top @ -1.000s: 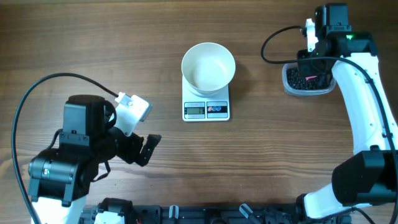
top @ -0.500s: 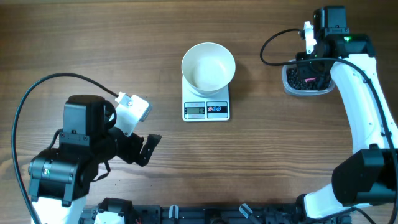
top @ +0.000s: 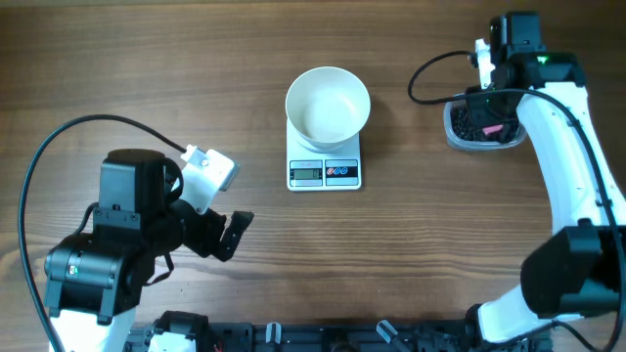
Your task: Scoop item into bowl and weigh 150g on scale
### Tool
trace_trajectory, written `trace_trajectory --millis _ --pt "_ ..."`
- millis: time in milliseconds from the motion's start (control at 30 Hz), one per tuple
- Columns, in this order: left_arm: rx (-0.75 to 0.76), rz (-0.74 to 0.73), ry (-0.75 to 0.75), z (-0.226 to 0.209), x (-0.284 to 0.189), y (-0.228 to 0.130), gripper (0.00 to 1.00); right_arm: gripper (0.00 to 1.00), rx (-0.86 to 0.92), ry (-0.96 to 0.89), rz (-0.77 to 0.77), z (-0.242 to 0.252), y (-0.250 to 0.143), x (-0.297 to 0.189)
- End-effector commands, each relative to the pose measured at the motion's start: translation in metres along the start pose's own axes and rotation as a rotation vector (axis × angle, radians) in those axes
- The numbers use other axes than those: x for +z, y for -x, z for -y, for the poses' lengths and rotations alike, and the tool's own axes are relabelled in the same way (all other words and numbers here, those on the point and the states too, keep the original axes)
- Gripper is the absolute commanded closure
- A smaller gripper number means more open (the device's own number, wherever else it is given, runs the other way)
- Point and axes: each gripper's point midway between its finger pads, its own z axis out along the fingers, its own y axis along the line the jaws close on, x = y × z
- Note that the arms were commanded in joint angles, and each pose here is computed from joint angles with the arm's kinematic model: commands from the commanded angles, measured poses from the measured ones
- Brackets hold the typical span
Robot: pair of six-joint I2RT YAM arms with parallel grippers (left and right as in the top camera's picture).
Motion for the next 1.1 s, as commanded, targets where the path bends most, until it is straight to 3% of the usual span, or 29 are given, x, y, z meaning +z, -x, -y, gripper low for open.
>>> trace_trajectory --millis 0,533,867,1067 --pt "0.02 0.016 0.016 -0.003 -0.004 0.004 0.0 0.96 -0.01 -0.045 -0.036 0.006 -0.004 0.008" --pt "0.02 0.016 0.016 -0.003 -0.004 0.004 0.0 0.96 -0.028 -0.029 -0.06 0.016 -0.008 0.022" --pt "0.019 0.016 0.016 -0.003 -0.004 0.004 0.0 0.96 -0.048 -0.135 -0.09 0.03 -0.001 0.048" --pt "0.02 0.016 0.016 -0.003 -0.004 0.004 0.0 0.96 -0.122 0.028 -0.107 -0.001 -0.001 0.07"
